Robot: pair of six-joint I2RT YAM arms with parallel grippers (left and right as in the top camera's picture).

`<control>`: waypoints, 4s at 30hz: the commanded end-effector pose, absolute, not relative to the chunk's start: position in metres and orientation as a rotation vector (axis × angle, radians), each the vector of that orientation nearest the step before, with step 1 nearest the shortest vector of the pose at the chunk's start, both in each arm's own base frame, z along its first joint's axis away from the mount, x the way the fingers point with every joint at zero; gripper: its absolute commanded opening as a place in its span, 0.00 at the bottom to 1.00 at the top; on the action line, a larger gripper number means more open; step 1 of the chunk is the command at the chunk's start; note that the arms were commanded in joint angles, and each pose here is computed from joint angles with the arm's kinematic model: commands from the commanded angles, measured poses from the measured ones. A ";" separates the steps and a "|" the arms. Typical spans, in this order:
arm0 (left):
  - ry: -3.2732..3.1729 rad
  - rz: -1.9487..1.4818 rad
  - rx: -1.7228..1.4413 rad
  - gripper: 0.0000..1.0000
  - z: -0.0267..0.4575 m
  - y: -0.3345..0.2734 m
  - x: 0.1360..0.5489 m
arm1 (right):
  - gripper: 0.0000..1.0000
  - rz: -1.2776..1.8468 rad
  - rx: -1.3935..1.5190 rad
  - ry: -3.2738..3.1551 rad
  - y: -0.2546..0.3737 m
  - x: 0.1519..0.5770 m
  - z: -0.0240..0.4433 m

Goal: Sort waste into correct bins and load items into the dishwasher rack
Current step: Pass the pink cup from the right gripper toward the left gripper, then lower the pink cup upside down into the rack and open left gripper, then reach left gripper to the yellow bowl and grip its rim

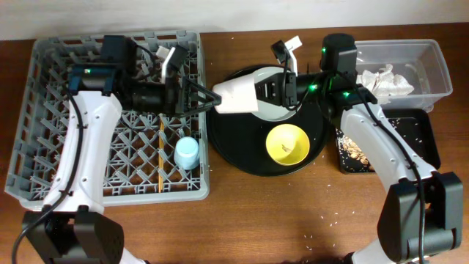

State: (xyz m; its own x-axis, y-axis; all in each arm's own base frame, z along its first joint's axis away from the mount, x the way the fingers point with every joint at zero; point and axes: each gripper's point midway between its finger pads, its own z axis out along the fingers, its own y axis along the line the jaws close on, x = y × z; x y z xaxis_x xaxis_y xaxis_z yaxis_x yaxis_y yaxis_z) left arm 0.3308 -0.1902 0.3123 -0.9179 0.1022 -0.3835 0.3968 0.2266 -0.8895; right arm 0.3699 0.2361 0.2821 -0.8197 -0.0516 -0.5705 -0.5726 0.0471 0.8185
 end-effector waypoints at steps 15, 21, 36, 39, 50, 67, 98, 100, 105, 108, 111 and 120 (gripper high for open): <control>2.198 -1.818 0.508 0.79 0.324 -0.196 0.324 | 0.04 1.766 -0.578 1.978 0.299 0.364 0.294; 2.205 -1.823 0.500 0.78 0.324 -0.196 0.323 | 0.04 1.690 -0.459 2.005 0.296 0.382 0.290; 2.314 -1.667 0.500 0.56 0.303 -0.190 0.329 | 0.80 1.665 -0.453 2.007 0.294 0.385 0.287; 2.399 -1.515 0.502 0.53 0.286 -0.183 0.335 | 0.94 1.600 -0.402 2.076 0.285 0.391 0.269; 2.761 -0.135 0.038 0.54 0.208 -0.078 0.399 | 0.99 1.110 0.052 2.525 0.188 0.409 0.167; 2.911 0.065 -0.010 0.54 0.121 -0.081 0.423 | 0.99 1.042 0.039 2.622 0.180 0.393 0.150; 2.905 -0.139 0.032 0.87 0.185 -0.116 0.426 | 0.78 0.846 0.016 2.616 0.157 0.384 0.167; 2.937 -0.205 0.111 0.87 0.184 -0.132 0.415 | 0.78 0.684 0.068 2.628 0.136 0.374 0.177; 2.965 -0.212 0.198 0.87 0.181 -0.155 0.400 | 0.79 0.369 0.180 2.727 0.090 0.330 0.184; 2.945 -0.223 0.263 0.86 0.182 -0.174 0.397 | 0.79 0.334 0.196 2.798 0.085 0.315 0.176; 2.907 -0.241 0.303 0.86 0.182 -0.195 0.399 | 0.76 0.330 0.201 2.825 0.085 0.312 0.170; 2.965 -0.262 0.187 0.84 0.155 -0.221 0.384 | 0.76 0.307 0.311 2.799 0.072 0.318 0.178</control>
